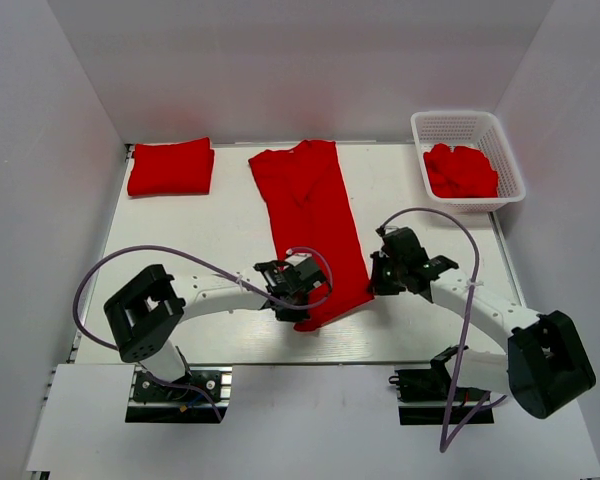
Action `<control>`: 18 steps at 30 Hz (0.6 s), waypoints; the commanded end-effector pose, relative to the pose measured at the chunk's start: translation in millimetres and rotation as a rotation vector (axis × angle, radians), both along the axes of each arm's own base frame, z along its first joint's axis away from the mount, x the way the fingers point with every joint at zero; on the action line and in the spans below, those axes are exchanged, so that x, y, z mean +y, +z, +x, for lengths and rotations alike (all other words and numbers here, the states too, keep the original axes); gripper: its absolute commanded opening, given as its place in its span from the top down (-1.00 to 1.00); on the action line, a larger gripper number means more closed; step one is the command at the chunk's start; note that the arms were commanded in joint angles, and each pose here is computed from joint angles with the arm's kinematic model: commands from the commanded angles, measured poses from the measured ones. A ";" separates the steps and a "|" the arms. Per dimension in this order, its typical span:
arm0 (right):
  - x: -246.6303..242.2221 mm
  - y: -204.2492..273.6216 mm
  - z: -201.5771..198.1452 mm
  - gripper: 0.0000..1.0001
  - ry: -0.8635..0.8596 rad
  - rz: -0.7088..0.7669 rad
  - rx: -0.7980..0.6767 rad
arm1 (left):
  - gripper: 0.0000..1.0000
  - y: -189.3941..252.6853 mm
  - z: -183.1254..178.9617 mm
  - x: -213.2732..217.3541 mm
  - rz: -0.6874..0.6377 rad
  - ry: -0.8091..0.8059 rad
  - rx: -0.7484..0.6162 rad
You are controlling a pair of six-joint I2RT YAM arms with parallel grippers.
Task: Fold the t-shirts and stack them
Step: Grab the bottom of the folded rectangular tshirt with both arms, then fold the folded rectangular tshirt in 1/3 of the way
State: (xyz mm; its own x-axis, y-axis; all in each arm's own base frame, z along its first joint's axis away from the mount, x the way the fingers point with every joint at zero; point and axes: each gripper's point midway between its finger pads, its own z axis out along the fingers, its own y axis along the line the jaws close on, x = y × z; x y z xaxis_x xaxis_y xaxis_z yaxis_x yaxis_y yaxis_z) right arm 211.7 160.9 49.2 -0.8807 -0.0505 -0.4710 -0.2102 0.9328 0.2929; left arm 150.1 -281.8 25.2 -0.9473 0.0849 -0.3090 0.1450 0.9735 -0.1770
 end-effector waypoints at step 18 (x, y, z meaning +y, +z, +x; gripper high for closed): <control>40.3 61.5 124.1 1.00 -0.058 -0.020 -0.207 | 1.00 74.9 149.0 -2.4 -0.007 0.089 -0.239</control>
State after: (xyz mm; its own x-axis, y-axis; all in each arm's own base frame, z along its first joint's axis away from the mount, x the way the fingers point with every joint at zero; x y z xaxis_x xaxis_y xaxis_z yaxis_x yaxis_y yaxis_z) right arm 307.4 193.5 86.5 -0.8208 -0.0359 -0.5701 -0.2035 0.9509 0.2332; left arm 277.5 -283.0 91.6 -0.8737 -0.0518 -0.4837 0.0520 0.9787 -0.1988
